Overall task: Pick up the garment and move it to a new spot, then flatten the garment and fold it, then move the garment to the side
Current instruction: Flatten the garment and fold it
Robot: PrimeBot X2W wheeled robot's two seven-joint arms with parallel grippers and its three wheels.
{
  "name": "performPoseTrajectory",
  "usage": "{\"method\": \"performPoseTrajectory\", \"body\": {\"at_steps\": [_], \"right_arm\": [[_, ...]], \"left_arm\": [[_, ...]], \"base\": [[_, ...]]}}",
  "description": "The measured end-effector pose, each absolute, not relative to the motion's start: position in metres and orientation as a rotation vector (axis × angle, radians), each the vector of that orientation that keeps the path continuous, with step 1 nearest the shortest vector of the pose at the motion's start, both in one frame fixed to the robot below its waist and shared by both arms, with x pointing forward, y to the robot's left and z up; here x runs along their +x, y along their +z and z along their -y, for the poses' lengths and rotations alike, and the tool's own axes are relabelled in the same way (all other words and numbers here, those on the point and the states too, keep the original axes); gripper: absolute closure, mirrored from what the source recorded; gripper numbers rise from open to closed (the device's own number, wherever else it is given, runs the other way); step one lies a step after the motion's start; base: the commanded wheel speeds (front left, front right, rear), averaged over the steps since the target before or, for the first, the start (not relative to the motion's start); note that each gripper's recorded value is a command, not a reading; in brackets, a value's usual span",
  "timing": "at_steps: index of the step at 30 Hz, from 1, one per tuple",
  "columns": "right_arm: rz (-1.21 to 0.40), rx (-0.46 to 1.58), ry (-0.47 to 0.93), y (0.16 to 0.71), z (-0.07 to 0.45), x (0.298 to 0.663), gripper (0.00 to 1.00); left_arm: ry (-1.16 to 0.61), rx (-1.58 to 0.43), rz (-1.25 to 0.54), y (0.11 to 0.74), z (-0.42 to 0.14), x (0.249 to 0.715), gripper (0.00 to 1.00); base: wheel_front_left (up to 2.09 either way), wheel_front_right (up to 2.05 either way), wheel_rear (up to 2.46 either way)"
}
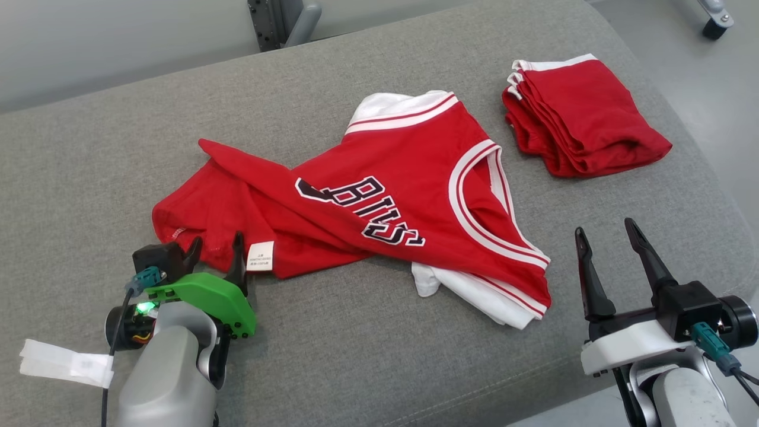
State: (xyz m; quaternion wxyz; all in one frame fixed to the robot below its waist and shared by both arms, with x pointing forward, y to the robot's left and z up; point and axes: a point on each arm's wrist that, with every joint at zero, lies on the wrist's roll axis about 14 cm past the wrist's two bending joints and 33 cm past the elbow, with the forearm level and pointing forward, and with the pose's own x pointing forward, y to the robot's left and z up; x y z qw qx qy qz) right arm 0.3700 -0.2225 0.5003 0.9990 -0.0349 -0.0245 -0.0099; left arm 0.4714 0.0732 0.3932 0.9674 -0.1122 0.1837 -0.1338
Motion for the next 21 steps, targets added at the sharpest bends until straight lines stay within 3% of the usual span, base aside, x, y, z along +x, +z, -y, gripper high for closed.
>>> {"method": "performPoseTrajectory", "body": {"at_steps": [7, 10, 16, 20, 21], "right_arm": [[0.035, -0.071, -0.038, 0.496, 0.228, 0.369, 0.00], [0.036, -0.069, -0.039, 0.497, 0.228, 0.369, 0.00], [0.041, -0.065, -0.033, 0.497, 0.225, 0.371, 0.00], [0.044, -0.061, -0.023, 0.498, 0.222, 0.373, 0.00], [0.045, -0.061, -0.021, 0.498, 0.221, 0.373, 0.00]], "left_arm": [[-0.264, -0.239, -0.423, 0.380, -0.070, 0.471, 0.04], [-0.258, -0.244, -0.426, 0.379, -0.072, 0.471, 0.28], [-0.275, -0.263, -0.380, 0.391, -0.067, 0.473, 0.57], [-0.279, -0.273, -0.403, 0.384, -0.066, 0.462, 0.85], [-0.278, -0.274, -0.408, 0.383, -0.066, 0.460, 0.86]], "base": [[0.00, 0.00, 0.00], [0.00, 0.00, 0.00], [0.00, 0.00, 0.00], [0.00, 0.00, 0.00], [0.00, 0.00, 0.00]]}}
